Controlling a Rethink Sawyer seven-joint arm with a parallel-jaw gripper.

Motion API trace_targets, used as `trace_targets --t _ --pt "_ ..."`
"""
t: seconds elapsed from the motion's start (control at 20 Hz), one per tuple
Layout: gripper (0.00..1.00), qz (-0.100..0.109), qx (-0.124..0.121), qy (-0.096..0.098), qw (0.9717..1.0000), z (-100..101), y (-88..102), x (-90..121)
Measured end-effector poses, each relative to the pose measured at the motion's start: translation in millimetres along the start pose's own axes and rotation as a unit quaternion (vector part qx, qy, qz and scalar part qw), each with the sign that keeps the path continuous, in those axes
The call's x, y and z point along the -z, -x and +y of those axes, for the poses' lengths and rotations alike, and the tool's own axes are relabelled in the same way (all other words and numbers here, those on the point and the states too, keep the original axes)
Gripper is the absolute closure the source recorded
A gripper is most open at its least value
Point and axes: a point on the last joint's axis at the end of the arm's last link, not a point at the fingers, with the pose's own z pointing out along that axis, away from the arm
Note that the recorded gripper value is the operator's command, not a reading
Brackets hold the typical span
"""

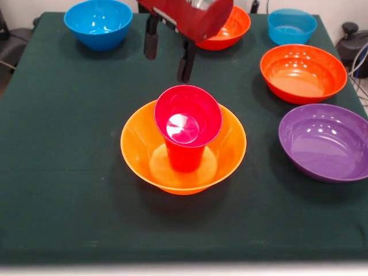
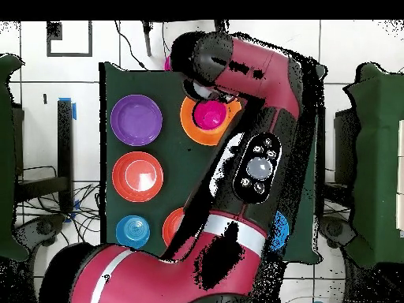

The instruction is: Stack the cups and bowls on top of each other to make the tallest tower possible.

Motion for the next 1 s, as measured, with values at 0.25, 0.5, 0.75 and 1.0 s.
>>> trace_targets --t 0.25,0.5,0.75,1.0 --pt "0.0 -0.018 -0.001 0.011 0.9998 0.9 6.4 18.1" --pt "0.0 -0.032 0.001 0.015 0.9994 4.5 10.6 10.6" --pt "0.0 -0.045 0.004 0.016 0.9988 7.6 13.8 -11.6" --pt "0.0 -0.044 0.007 0.012 0.9989 8.7 14.5 -41.4"
